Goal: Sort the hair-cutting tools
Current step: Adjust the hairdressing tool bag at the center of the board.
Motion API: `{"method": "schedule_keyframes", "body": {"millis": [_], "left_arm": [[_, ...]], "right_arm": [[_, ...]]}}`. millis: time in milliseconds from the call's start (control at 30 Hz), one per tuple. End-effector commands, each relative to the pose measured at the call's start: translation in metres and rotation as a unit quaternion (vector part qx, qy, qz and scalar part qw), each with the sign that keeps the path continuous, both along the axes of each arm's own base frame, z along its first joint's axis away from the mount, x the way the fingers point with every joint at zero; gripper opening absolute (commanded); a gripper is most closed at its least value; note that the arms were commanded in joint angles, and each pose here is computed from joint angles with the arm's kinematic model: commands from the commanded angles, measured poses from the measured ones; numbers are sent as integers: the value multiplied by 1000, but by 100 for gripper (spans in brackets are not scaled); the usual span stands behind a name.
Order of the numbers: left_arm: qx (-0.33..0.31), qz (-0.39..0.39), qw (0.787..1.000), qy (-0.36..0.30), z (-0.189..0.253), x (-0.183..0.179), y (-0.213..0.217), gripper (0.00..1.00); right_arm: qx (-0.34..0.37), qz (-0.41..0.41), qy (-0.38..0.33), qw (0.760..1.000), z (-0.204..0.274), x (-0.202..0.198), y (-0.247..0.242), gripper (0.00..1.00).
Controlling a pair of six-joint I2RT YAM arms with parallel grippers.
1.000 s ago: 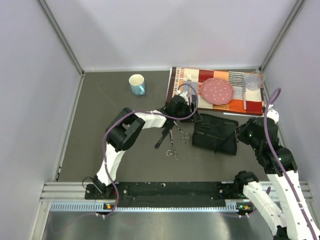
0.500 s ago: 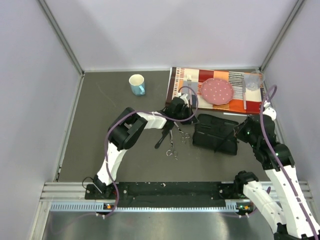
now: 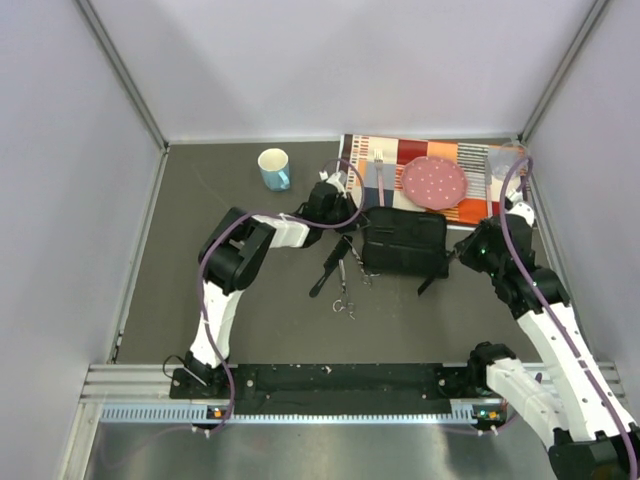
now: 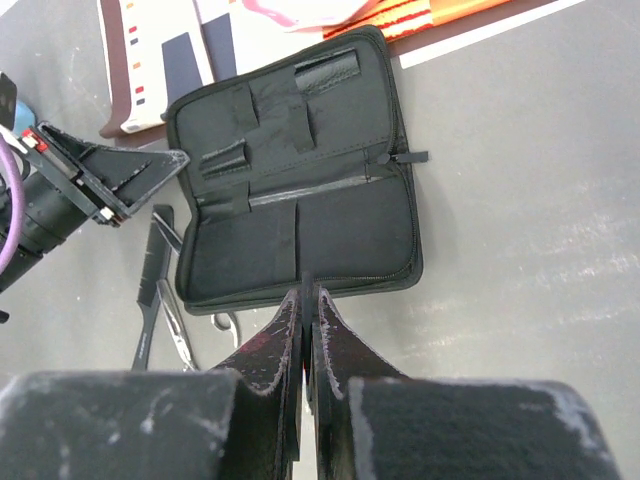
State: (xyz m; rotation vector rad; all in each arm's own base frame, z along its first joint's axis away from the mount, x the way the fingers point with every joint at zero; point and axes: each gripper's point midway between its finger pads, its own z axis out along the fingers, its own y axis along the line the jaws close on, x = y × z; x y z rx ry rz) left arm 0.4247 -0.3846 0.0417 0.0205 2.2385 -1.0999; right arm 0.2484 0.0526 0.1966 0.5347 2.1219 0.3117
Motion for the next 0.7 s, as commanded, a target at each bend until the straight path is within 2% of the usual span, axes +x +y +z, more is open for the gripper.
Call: {"method": "schedule_keyframes", "body": {"millis": [0, 33, 100, 133, 233, 267, 400, 433, 500, 567, 667], "left_arm": [[-10, -5, 999, -50, 31, 7, -1, 31], [-11, -5, 998, -56, 37, 7, 0, 42], [-7, -7, 998, -61, 44, 6, 2, 56], [-4, -6, 997, -77, 57, 7, 3, 69], [9, 3, 995, -98, 79, 7, 13, 85], [10, 5, 994, -107, 87, 6, 15, 87], [2, -10, 992, -128, 116, -9, 21, 88], [-11, -36, 992, -121, 117, -22, 17, 87], [-48, -60, 990, -119, 131, -36, 9, 78], [-77, -107, 987, -96, 124, -58, -4, 70], [-89, -140, 984, -59, 108, -83, -24, 65]], "right_arm": [[23, 6, -53, 998, 28, 19, 9, 0], [24, 6, -53, 998, 29, 21, 9, 0], [28, 9, -62, 998, 36, 24, 11, 0], [29, 11, -62, 998, 38, 25, 12, 0], [31, 16, -73, 997, 46, 27, 14, 0], [30, 15, -76, 997, 48, 28, 13, 0], [37, 19, -93, 995, 55, 35, 17, 0], [39, 19, -97, 994, 56, 37, 17, 0], [38, 16, -111, 993, 58, 43, 17, 0], [36, 9, -117, 992, 53, 47, 15, 0], [36, 1, -131, 991, 47, 55, 14, 0]]}}
